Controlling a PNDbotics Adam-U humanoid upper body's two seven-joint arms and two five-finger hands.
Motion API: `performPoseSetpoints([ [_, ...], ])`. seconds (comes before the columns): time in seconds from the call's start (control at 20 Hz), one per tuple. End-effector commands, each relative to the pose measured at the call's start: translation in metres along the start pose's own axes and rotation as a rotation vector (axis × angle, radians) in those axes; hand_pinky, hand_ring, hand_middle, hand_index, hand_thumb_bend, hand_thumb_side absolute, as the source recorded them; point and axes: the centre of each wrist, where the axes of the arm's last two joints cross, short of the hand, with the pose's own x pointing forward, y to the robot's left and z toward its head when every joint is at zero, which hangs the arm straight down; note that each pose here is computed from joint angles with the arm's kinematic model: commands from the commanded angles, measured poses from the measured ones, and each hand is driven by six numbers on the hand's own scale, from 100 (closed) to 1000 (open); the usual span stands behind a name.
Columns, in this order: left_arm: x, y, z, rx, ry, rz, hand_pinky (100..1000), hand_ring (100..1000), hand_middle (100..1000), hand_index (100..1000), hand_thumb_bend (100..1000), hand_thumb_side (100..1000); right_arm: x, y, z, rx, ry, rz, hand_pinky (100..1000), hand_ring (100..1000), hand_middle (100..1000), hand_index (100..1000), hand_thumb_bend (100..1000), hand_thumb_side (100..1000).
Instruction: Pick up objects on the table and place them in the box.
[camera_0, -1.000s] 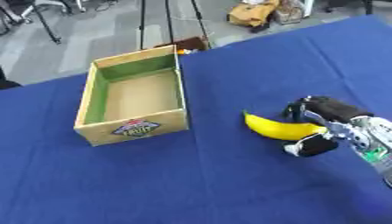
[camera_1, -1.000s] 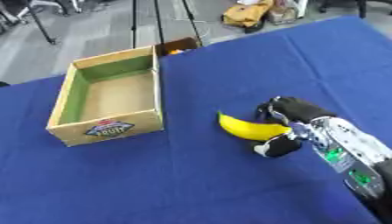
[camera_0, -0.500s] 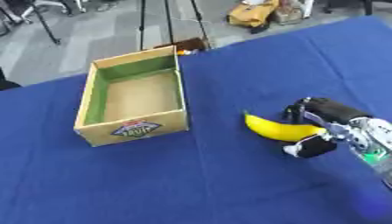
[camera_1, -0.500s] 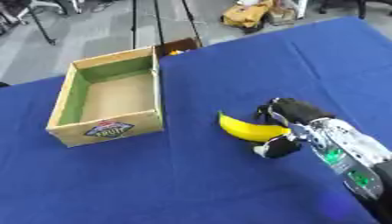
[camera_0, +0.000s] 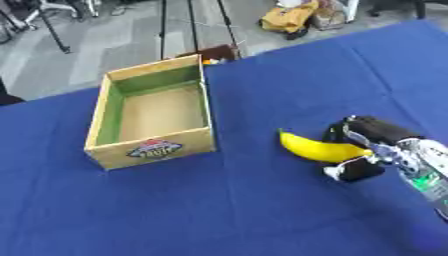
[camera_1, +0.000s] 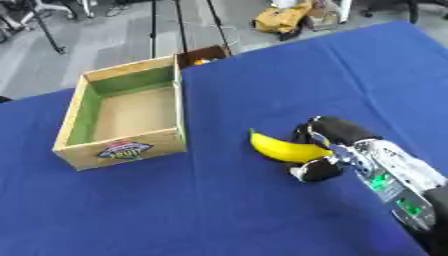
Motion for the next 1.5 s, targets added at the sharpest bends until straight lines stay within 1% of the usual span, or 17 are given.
performPoseSetpoints([
  [0.05,0.0044,0.0016,-0.0074,-0.009,-0.031,0.004,360,742,835,882,137,979,-0.0007,-0.0099,-0.0001,-0.024,-0.007,0.006,668,900,519,766,341,422],
  [0.65,0.0044,0.0018,-0.0074,-0.010,-0.031,0.002,359,742,835,882,135,981,0.0006,-0.0126,-0.0024,-0.020,-0.016,0.013,656,887,482,738,289,409],
  [1.0,0.0043,0.0019,-0.0072,-0.011,-0.031,0.002,359,743,835,882,135,980,0.0021,-0.0147,-0.0027,-0.033,-0.020,0.015,648,880,465,731,230,419],
  [1.15,0.0044,0.0019,-0.0073,-0.012,-0.031,0.002,359,743,835,882,136,980,0.0032,-0.0163,-0.0028,-0.042,-0.023,0.019,647,877,460,728,165,431],
  [1.35,0.0044,0.0018,-0.0076,-0.012,-0.032,0.002,360,743,834,882,137,980,0.0047,-0.0188,-0.0031,-0.053,-0.025,0.024,648,875,453,724,117,444],
  [1.5,0.0044,0.0017,-0.0078,-0.013,-0.033,0.003,360,743,834,882,137,979,0.0053,-0.0198,-0.0032,-0.058,-0.025,0.028,647,874,452,722,105,445],
])
